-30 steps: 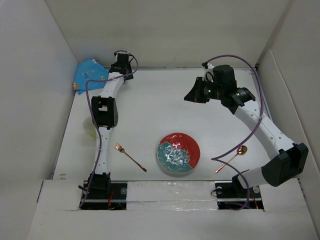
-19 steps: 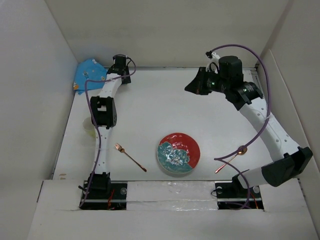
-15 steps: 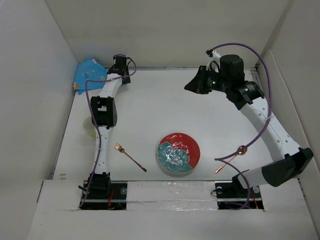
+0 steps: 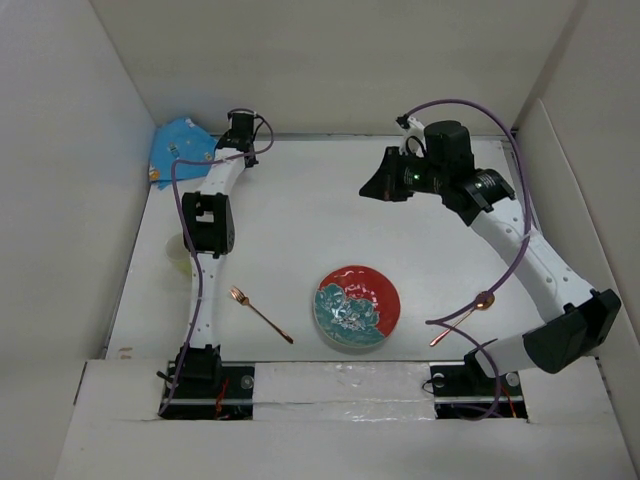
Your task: Set the dinner table for one person
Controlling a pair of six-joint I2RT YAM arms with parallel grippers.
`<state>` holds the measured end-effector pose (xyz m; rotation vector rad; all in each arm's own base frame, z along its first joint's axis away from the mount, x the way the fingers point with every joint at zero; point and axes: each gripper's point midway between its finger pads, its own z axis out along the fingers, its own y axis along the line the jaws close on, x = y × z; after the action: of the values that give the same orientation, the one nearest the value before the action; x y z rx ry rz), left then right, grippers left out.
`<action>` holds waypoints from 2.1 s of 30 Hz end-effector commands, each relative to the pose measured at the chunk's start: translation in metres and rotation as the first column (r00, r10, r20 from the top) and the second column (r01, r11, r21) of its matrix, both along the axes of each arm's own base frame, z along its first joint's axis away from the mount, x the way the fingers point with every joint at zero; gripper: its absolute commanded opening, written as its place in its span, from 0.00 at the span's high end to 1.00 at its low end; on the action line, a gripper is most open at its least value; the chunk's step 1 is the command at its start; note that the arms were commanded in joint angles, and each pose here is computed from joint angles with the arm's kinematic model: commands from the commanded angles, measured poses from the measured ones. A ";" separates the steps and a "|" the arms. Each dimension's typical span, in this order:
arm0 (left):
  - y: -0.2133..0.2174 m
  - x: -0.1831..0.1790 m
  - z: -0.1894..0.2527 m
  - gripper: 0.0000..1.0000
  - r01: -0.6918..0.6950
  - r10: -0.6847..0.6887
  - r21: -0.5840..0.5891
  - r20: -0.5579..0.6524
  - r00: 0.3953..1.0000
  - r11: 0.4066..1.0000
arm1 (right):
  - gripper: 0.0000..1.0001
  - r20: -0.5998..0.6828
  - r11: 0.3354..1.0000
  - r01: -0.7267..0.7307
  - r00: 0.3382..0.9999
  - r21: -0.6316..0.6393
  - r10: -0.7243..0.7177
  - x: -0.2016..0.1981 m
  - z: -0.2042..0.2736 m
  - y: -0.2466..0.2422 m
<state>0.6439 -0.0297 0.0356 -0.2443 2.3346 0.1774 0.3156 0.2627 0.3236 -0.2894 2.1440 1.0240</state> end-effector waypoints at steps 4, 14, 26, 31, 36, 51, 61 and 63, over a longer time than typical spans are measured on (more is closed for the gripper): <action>-0.103 -0.026 0.112 1.00 0.236 -0.220 -0.131 0.121 0.968 0.963 | 0.95 0.042 0.999 0.018 0.999 0.032 -0.019 0.007 0.005 0.000; -0.212 -0.097 0.378 1.00 0.607 -0.322 -0.317 0.625 0.712 0.728 | 0.57 0.003 0.990 0.140 0.990 0.018 -0.140 0.027 -0.017 -0.023; -0.130 -0.126 0.401 1.00 0.664 -0.151 -0.500 0.724 0.673 0.556 | 0.29 -0.065 0.956 0.288 0.954 -0.059 -0.291 0.053 -0.052 -0.056; -0.126 -0.111 0.318 1.00 0.607 -0.144 -0.637 0.624 0.768 0.475 | 0.25 -0.077 0.929 0.353 0.929 -0.108 -0.362 0.067 -0.074 -0.071; -0.124 -0.088 0.251 1.00 0.501 -0.134 -0.708 0.508 0.851 0.497 | 0.23 -0.081 0.861 0.472 0.867 -0.190 -0.493 0.104 -0.111 -0.104; -0.082 -0.084 0.142 0.99 0.231 -0.070 -0.676 0.257 0.964 0.700 | 1.00 -0.248 0.750 0.605 0.708 -0.269 -0.661 0.114 -0.187 -0.160; -0.112 -0.105 0.172 0.58 0.225 -0.153 -0.218 0.304 0.940 0.950 | 0.68 -0.264 0.777 0.586 0.731 -0.230 -0.629 0.111 -0.187 -0.153; -0.131 -0.111 0.166 0.59 0.272 -0.215 -0.190 0.277 0.937 0.943 | 0.93 -0.271 0.780 0.583 0.732 -0.226 -0.625 0.108 -0.187 -0.151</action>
<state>0.5523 -0.1001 0.1584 -0.3329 2.1606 -0.2927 0.4224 0.1041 0.1217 0.5774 2.4054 0.5146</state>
